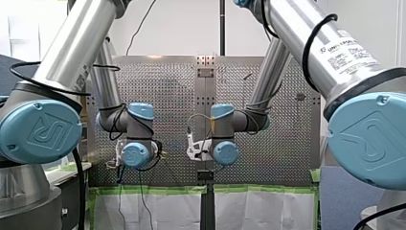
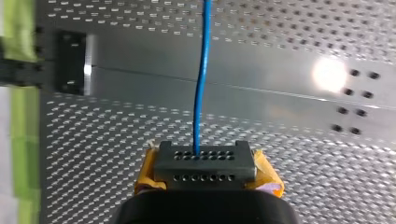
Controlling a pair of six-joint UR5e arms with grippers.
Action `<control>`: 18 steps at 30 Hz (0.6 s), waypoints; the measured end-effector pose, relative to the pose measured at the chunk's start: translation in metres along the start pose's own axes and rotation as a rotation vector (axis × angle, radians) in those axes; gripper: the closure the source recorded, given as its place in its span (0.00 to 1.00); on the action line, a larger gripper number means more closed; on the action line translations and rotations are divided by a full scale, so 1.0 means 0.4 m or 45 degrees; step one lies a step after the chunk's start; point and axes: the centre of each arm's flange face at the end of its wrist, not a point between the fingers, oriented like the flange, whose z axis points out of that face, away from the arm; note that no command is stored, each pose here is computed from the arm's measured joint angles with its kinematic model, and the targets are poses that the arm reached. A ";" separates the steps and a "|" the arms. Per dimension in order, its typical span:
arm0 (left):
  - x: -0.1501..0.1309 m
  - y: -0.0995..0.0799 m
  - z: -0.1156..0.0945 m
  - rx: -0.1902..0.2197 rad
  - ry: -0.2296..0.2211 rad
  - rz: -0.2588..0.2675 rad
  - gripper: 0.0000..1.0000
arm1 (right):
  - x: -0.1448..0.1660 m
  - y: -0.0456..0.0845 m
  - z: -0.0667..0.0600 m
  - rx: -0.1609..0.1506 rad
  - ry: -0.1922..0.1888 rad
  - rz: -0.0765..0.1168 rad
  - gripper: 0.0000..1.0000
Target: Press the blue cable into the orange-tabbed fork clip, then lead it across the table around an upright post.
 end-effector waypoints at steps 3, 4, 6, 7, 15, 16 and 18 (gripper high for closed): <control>-0.020 0.001 -0.003 0.020 0.002 -0.007 1.00 | 0.052 0.002 0.018 -0.027 0.025 0.043 1.00; -0.027 0.002 -0.002 0.022 0.001 -0.014 1.00 | 0.066 0.005 0.023 -0.029 0.030 0.055 1.00; -0.042 0.004 -0.003 0.028 0.001 -0.037 1.00 | 0.096 0.012 0.033 -0.028 0.041 0.083 1.00; -0.049 0.005 -0.003 0.030 0.001 -0.048 1.00 | 0.108 0.015 0.036 -0.024 0.045 0.092 1.00; -0.112 0.006 0.006 0.029 -0.015 -0.135 1.00 | 0.214 0.031 0.052 0.022 0.076 0.138 1.00; -0.120 0.006 0.008 0.028 -0.019 -0.142 1.00 | 0.227 0.032 0.053 0.024 0.081 0.141 1.00; -0.137 0.006 0.012 0.028 -0.026 -0.161 1.00 | 0.256 0.034 0.054 0.030 0.090 0.145 1.00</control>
